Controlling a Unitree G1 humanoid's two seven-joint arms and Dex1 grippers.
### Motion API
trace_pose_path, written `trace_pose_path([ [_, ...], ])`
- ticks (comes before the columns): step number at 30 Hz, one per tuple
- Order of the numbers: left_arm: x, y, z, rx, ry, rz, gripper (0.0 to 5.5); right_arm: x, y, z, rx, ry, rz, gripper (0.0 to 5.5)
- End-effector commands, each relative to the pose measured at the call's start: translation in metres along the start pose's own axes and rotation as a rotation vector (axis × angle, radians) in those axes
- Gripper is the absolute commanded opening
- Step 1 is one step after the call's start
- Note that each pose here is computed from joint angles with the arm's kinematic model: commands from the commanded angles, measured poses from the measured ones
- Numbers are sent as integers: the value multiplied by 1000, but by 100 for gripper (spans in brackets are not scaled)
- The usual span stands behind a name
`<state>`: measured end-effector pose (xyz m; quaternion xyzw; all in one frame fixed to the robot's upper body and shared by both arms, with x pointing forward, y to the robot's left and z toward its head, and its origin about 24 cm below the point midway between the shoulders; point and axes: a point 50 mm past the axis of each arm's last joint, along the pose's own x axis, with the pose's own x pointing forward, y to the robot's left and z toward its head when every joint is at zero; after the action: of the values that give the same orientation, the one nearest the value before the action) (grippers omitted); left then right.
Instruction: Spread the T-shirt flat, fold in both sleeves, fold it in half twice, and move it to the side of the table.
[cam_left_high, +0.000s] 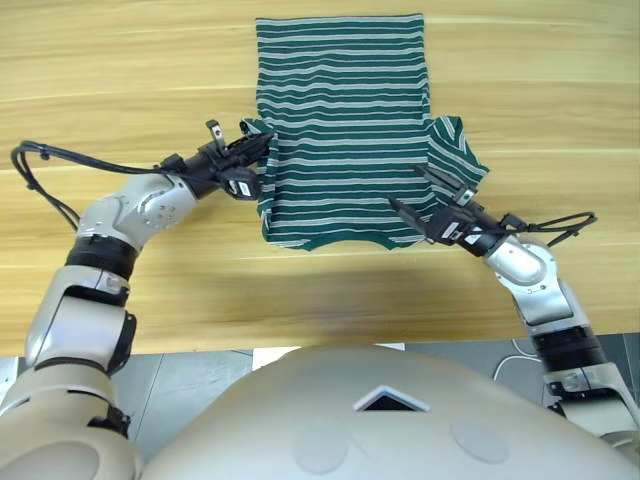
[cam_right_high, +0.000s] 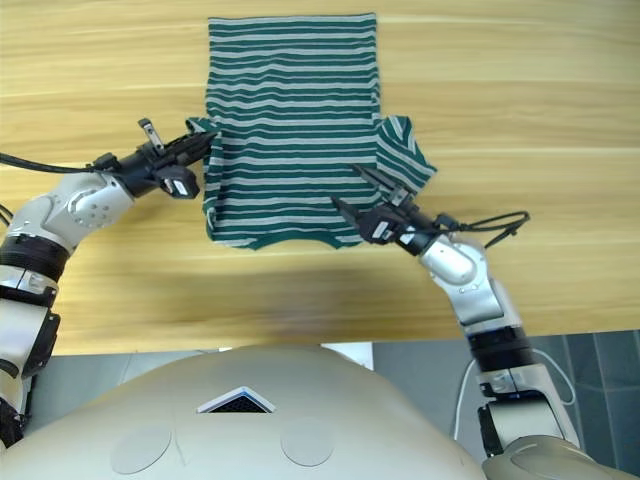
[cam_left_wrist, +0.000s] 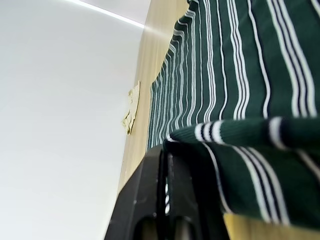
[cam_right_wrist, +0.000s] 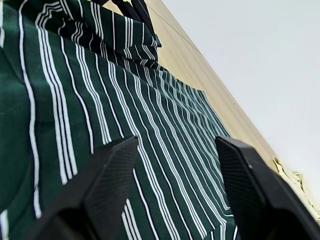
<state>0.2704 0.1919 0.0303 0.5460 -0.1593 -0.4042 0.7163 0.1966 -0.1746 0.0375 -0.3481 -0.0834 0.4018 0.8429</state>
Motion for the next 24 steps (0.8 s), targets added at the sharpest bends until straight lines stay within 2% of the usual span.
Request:
trace_pose_path([
  [1, 13, 0, 5, 15, -33, -14, 2, 1, -1, 1, -12, -8, 9, 288],
  [13, 29, -25, 4, -19, 11, -114, 2, 0, 1, 4, -9, -15, 7, 288],
  [24, 27, -39, 4, -41, 8, -225, 188, 0, 1, 5, 5, -17, 2, 288],
])
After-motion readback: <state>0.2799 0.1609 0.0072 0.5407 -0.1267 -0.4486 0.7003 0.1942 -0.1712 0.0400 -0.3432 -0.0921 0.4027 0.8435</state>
